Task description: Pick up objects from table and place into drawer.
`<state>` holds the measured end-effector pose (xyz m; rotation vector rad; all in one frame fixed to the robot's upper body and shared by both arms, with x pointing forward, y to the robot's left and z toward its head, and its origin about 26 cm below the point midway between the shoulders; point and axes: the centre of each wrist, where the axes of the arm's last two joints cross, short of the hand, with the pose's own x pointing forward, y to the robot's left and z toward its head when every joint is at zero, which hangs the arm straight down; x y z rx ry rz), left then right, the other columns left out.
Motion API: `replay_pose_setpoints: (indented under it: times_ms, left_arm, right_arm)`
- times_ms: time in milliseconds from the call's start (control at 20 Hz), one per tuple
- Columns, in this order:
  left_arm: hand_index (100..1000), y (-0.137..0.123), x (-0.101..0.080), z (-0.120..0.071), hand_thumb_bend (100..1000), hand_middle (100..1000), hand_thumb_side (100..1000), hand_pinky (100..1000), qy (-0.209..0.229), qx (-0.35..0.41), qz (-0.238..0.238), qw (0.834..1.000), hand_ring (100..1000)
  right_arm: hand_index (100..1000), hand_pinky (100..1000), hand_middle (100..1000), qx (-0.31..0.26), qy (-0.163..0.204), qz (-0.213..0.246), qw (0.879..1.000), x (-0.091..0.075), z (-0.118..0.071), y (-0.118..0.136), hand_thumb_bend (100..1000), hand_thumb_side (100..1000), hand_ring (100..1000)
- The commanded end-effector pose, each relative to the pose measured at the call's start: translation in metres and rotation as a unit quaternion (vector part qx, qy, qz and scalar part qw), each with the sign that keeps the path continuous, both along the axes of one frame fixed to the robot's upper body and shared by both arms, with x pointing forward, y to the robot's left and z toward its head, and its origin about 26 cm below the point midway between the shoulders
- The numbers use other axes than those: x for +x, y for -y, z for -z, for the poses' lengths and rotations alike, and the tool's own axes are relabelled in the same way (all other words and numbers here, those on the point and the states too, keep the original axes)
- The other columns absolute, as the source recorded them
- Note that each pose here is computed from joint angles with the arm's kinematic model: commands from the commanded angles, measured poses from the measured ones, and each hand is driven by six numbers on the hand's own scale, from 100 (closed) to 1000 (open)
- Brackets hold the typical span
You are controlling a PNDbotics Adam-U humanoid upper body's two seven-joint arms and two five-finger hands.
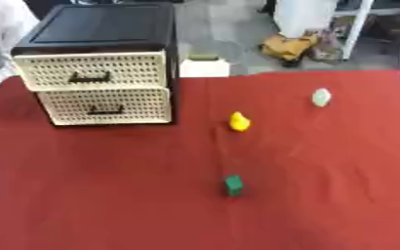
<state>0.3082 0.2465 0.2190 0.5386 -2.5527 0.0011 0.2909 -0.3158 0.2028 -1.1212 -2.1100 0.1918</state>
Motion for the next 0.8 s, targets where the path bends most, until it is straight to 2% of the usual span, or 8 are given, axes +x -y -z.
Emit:
replay_pose_setpoints:
  times_ms: [50, 150, 300, 500, 800]
  left_arm:
    - [864, -0.006, -0.002, -0.019, 100, 656, 1000, 752, 0.022, 0.040, -0.020, 0.999, 642]
    - [866, -0.008, -0.002, -0.023, 100, 657, 1000, 750, 0.026, 0.054, -0.026, 0.998, 642]
    - [873, -0.010, -0.002, -0.029, 100, 656, 1000, 680, 0.026, 0.076, -0.034, 0.996, 595]
    - [878, -0.013, -0.002, -0.037, 100, 646, 1000, 667, 0.032, 0.102, -0.048, 0.993, 588]
    - [884, -0.020, -0.003, -0.063, 100, 615, 1000, 645, 0.054, 0.159, -0.086, 0.982, 574]
  right_arm:
    - [809, 660, 592, -0.024, 0.029, 0.005, 0.999, -0.002, -0.016, 0.004, 175, 626, 687]
    - [810, 661, 594, -0.026, 0.039, 0.006, 0.999, -0.002, -0.019, 0.005, 173, 633, 688]
    - [811, 665, 596, -0.029, 0.056, 0.006, 0.998, -0.001, -0.024, 0.006, 169, 660, 693]
    - [808, 664, 595, -0.031, 0.077, 0.007, 0.997, -0.001, -0.029, 0.007, 166, 660, 691]
    - [809, 663, 595, -0.044, 0.096, 0.012, 0.994, -0.001, -0.037, 0.010, 164, 670, 690]
